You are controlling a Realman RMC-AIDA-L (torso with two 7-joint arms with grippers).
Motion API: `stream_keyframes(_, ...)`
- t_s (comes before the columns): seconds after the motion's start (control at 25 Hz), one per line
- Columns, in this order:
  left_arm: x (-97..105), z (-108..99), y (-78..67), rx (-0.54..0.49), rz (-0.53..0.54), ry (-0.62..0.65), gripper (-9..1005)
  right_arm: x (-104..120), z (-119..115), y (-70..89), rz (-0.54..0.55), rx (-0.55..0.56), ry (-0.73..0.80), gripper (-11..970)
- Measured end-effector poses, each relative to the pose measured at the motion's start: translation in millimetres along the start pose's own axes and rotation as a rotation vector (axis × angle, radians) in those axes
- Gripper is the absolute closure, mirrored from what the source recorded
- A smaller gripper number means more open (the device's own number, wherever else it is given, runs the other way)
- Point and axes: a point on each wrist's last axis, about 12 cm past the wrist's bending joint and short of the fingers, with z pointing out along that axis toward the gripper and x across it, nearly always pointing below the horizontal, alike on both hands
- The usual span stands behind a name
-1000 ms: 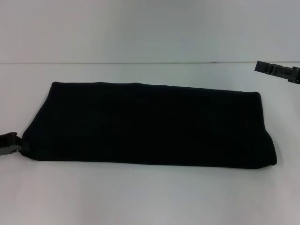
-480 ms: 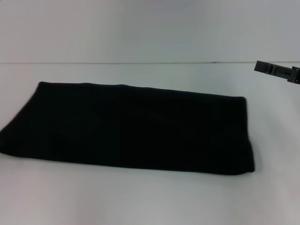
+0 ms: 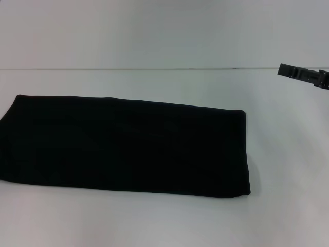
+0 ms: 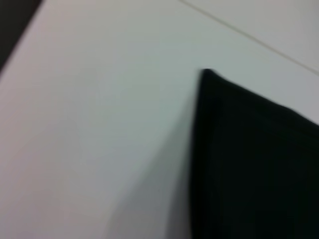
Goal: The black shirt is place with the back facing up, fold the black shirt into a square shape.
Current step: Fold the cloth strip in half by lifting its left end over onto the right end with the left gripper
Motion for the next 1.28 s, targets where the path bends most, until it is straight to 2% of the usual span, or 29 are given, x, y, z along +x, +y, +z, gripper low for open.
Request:
stream_keyframes(0.12, -10, 1, -19.4, 0.093, 0.026, 0.022, 996, -1, -2, -0.8, -0.013, 0.005, -0.002, 100)
stream_keyframes(0.24, -25, 5, -54.8, 0.246, 0.081, 0.035, 996, 0, -5, -2.8, -0.018, 0.016, -0.004, 102)
stream_keyframes(0.32, -38, 16, -94.0, 0.379, 0.142, 0.06, 996, 0, -9, -6.9, -0.015, 0.041, -0.014, 103)
stream_keyframes(0.36, -39, 19, -104.2, 0.412, 0.155, 0.071, 996, 0, -12, -9.5, -0.011, 0.055, -0.022, 104)
stream_keyframes(0.4, -43, 31, -132.8, 0.498, 0.187, 0.101, 996, 0, -15, -12.1, -0.007, 0.069, -0.029, 105)
stream_keyframes(0.44, -44, 40, -155.2, 0.562, 0.21, 0.128, 996, 0, -18, -13.7, -0.006, 0.075, -0.033, 106)
stream_keyframes(0.48, -44, 46, -171.0, 0.602, 0.225, 0.141, 996, 0, -21, -15.6, -0.004, 0.084, -0.036, 106)
stream_keyframes(0.56, -37, 64, -213.1, 0.689, 0.274, 0.192, 996, 0, -28, -18.6, -0.002, 0.093, -0.039, 108)
stream_keyframes(0.64, -23, 79, -242.4, 0.737, 0.312, 0.234, 996, -1, -36, -21.0, -0.002, 0.097, -0.041, 109)
stream_keyframes(0.72, -3, 93, -263.8, 0.773, 0.326, 0.272, 996, -2, -43, -22.7, -0.002, 0.097, -0.046, 111)
stream_keyframes(0.76, 11, 100, -272.0, 0.79, 0.325, 0.293, 996, -2, -46, -23.5, -0.001, 0.097, -0.05, 112)
stream_keyframes(0.84, 30, 111, -279.5, 0.842, 0.301, 0.299, 997, -2, -50, -24.3, 0.0, 0.097, -0.054, 113)
stream_keyframes(0.96, 61, 131, -284.8, 0.936, 0.233, 0.275, 997, -3, -53, -25.6, -0.002, 0.102, -0.057, 115)
stream_keyframes(1.08, 85, 146, -287.3, 0.943, 0.222, 0.258, 997, -4, -51, -25.4, -0.009, 0.1, -0.049, 117)
stream_keyframes(1.28, 100, 149, -292.5, 0.985, 0.244, 0.232, 997, -1, -44, -21.7, -0.016, 0.078, -0.005, 121)
